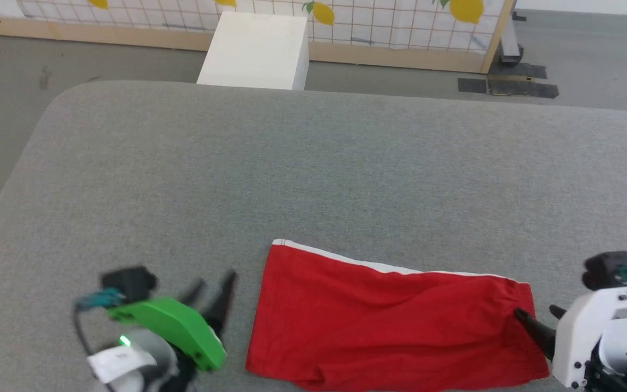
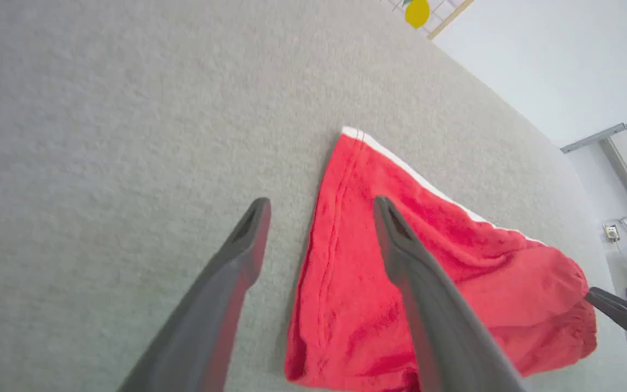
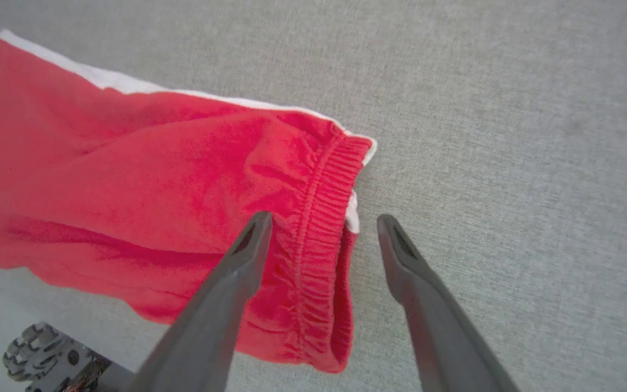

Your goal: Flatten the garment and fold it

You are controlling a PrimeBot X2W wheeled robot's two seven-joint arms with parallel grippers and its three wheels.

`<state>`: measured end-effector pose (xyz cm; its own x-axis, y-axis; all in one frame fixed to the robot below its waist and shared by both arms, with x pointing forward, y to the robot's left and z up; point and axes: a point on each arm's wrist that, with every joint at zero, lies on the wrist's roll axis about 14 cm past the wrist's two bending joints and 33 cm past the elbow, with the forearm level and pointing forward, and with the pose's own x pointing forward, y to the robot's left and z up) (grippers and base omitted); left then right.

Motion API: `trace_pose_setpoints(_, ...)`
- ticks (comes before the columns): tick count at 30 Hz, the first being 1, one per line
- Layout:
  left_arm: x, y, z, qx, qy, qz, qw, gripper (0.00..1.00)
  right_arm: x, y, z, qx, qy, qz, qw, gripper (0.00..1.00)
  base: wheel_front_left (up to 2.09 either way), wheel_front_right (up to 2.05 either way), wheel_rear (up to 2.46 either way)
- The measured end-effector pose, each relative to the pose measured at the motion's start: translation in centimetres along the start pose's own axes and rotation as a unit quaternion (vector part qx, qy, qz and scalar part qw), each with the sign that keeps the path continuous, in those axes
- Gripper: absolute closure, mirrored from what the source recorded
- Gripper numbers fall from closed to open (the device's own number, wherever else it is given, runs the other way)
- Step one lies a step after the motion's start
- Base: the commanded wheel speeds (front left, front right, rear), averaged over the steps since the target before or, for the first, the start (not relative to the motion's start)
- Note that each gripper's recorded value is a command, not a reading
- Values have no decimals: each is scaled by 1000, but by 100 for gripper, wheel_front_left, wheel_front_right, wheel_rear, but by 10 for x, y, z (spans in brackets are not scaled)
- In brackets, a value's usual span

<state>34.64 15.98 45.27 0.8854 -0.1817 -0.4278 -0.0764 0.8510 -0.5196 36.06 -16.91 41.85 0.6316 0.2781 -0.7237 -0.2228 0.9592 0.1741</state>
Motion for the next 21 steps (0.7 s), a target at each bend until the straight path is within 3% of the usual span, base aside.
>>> trace_pose_setpoints(3, -1, 1, 58, 66, -119, -3, 991, 0, -12, -7, 4, 45, -47, -24, 998, 0, 0, 0, 0)
trace_pose_setpoints(7, -10, -2, 112, 179, -260, -8, 949, 0, -21, -15, 2, 73, -74, -59, 993, 0, 0, 0, 0)
trace_pose_setpoints(8, -12, -4, 119, 200, -288, -9, 937, 0, -21, -16, 0, 71, -72, -65, 993, 0, 0, 0, 0)
trace_pose_setpoints(11, -10, -1, 122, 247, -306, -1, 920, 0, -16, -14, -5, 68, -60, -68, 994, 0, 0, 0, 0)
trace_pose_setpoints(16, -10, -17, 134, 269, -340, -4, 901, 0, 1, -8, -12, 58, -22, -64, 996, 0, 0, 0, 0)
trace_pose_setpoints(21, -9, -18, 123, 253, -338, -7, 907, 0, 21, -1, -21, 42, 25, -57, 997, 0, 0, 0, 0)
